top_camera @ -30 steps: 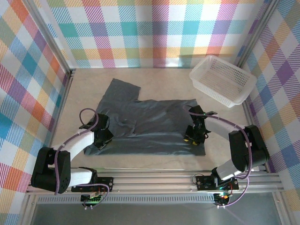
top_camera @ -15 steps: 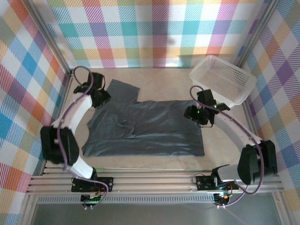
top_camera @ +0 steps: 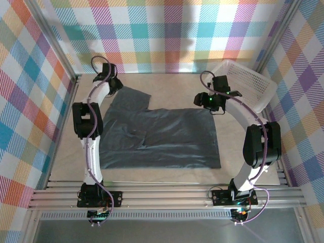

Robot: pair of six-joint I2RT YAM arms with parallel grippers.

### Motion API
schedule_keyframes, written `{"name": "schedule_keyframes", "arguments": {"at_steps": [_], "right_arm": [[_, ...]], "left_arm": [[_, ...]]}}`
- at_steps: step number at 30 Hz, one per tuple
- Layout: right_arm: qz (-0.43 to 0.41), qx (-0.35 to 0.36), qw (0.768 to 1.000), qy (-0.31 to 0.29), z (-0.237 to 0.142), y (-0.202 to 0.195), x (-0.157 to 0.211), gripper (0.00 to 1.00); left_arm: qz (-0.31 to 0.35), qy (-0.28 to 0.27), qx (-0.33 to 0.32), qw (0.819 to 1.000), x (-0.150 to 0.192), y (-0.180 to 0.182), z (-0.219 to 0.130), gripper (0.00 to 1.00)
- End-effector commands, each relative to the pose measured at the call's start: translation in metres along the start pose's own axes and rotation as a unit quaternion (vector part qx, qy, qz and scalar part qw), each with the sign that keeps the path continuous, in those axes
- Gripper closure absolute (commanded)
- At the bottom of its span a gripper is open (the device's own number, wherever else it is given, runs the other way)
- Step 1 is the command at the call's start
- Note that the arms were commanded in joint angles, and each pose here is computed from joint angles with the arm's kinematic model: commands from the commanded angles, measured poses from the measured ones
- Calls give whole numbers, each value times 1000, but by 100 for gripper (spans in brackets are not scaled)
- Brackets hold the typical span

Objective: Fold and stack the t-shirts

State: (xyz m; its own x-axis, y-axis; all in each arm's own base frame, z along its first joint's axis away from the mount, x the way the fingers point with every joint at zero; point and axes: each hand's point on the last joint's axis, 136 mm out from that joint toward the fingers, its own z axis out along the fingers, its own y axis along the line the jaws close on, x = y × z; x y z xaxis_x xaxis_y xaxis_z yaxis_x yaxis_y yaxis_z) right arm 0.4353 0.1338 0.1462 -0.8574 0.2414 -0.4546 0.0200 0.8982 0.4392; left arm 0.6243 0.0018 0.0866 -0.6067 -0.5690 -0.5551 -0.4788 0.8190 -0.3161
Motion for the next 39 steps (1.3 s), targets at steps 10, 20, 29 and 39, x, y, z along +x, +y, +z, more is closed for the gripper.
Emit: {"name": "schedule_keyframes", "arguments": {"at_steps": [10, 20, 29, 39], "right_arm": [[1, -46, 999, -10, -10, 13, -20, 43], [19, -51, 999, 0, -5, 7, -11, 46], [36, -14, 999, -10, -7, -7, -12, 46], [122, 183, 976, -10, 53, -79, -22, 55]], "left_arm": [[-64, 24, 22, 997, 3, -13, 63, 55], [-1, 79, -76, 994, 71, -12, 58, 59], [-3, 99, -89, 991, 83, -3, 63, 80], [7, 58, -59, 997, 48, -27, 15, 100]]}}
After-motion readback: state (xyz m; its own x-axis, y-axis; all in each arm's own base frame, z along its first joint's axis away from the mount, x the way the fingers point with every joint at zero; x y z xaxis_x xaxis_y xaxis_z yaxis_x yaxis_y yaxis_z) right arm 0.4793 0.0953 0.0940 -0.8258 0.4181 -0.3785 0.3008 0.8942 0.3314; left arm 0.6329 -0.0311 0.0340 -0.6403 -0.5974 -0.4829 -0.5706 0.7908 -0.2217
